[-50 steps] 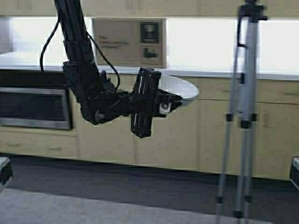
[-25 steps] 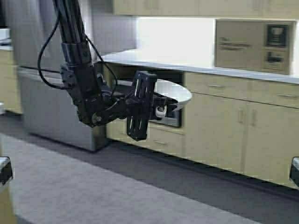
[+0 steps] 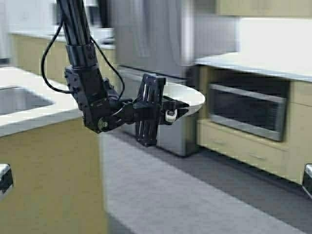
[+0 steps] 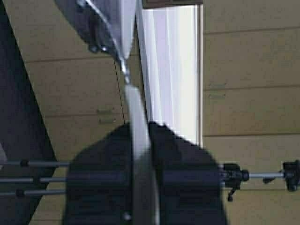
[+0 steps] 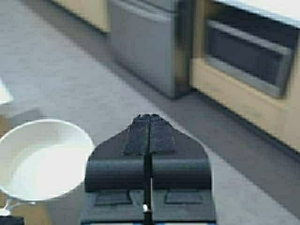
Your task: Wash the pan
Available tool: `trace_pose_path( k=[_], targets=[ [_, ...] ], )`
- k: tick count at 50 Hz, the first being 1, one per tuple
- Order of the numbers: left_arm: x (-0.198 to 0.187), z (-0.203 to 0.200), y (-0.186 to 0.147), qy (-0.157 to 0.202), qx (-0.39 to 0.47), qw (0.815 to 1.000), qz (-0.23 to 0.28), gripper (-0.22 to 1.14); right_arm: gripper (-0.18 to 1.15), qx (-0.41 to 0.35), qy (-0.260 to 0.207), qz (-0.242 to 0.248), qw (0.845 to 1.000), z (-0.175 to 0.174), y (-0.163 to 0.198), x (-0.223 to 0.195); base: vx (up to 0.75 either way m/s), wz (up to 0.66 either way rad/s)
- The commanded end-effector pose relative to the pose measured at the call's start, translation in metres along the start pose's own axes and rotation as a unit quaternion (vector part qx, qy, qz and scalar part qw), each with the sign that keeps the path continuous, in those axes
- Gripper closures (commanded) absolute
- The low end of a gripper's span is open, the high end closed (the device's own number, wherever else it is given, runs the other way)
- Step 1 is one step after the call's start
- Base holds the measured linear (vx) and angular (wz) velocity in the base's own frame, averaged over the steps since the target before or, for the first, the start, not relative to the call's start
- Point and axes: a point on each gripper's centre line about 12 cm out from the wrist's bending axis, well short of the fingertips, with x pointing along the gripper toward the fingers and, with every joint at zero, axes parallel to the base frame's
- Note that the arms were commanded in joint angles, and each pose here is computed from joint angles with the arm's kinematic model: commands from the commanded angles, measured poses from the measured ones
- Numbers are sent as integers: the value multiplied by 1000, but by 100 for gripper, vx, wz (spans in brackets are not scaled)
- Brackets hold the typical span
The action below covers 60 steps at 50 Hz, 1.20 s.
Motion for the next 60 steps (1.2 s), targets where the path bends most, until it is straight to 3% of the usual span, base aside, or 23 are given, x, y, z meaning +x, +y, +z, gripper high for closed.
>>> trace_pose_path(
  k=[1, 36, 60],
  targets=[
    [7, 6, -23, -10, 4, 999, -38, 89, 91, -2, -12, 0, 1000, 8, 0, 0, 4, 62],
    [7, 11, -30, -24, -3, 999, -44, 89, 91, -2, -11, 0, 1000, 6, 0, -1, 6, 44],
    [11, 60, -19, -66, 5, 998, -17, 89, 91, 15, -6, 0, 1000, 9, 0, -3, 10, 46]
  ],
)
